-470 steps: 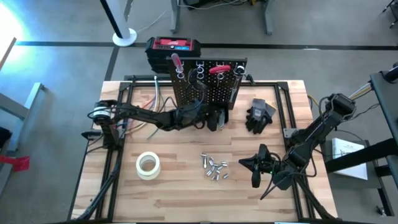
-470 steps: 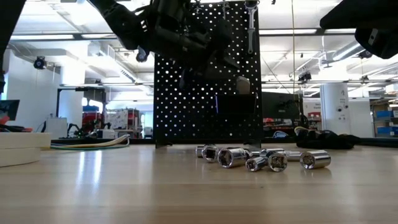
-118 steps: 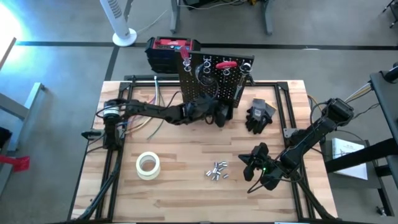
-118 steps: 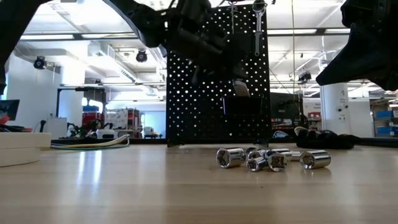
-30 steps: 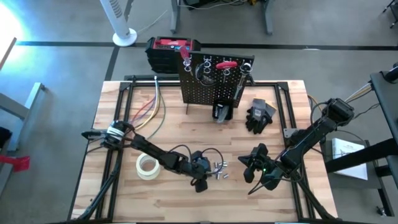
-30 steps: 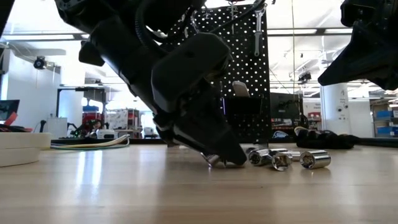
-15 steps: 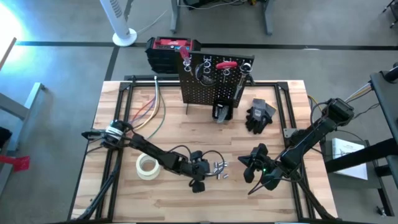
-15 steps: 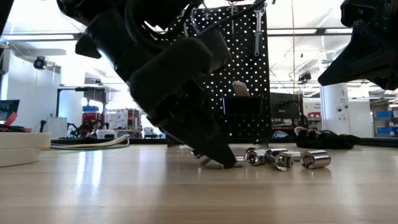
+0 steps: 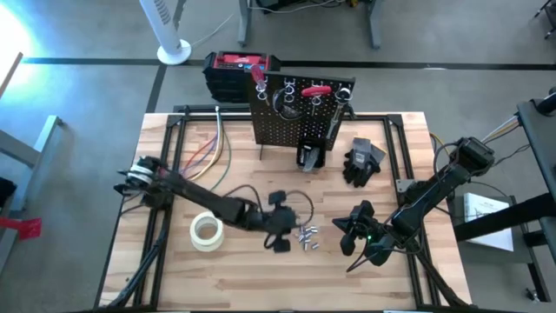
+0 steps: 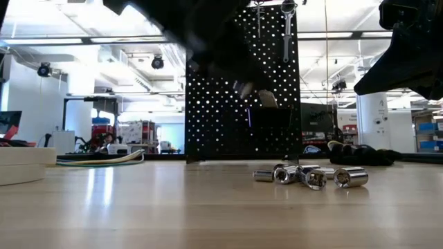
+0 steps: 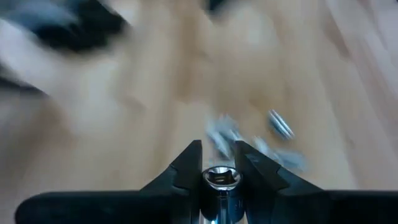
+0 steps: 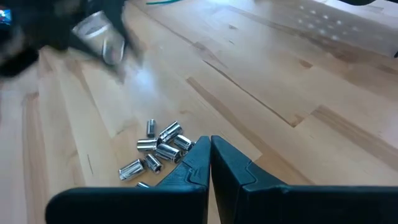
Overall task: Hang tools onto peg board
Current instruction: Put the socket into the black bin on the peg board, then put the cutter into the black bin on the peg board, then put the socket into the black bin on the peg board
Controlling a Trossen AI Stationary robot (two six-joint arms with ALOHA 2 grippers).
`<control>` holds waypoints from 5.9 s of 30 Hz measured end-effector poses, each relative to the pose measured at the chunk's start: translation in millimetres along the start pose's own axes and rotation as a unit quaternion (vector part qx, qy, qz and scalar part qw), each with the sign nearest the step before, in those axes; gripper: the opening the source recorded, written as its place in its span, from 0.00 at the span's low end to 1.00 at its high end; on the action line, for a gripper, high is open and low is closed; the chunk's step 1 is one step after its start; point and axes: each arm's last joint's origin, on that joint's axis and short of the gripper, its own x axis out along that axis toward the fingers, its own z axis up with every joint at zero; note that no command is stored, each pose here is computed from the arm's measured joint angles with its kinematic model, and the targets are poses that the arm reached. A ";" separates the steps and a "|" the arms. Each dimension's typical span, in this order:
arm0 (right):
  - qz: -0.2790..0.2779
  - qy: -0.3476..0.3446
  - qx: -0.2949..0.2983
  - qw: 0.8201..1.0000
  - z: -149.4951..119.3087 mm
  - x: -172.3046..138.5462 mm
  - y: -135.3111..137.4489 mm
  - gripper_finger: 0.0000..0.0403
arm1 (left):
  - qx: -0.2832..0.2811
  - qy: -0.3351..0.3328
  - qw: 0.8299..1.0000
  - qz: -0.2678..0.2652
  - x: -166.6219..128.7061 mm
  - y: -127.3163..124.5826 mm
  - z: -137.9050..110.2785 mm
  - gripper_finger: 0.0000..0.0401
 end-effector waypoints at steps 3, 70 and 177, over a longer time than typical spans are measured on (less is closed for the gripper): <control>0.000 0.000 -0.002 1.000 0.0 0.0 0.0 0.01 | 0.010 -0.040 0.997 0.065 -7.5 21.8 22.6 0.16; 0.008 0.015 -0.102 0.995 -6.4 2.3 -4.5 0.01 | -0.039 -0.072 0.986 -0.146 -4.3 86.2 -23.6 0.29; 0.043 0.027 -0.058 0.997 -5.3 2.1 2.5 0.01 | -0.141 -0.029 0.974 0.173 75.2 43.4 -68.7 0.52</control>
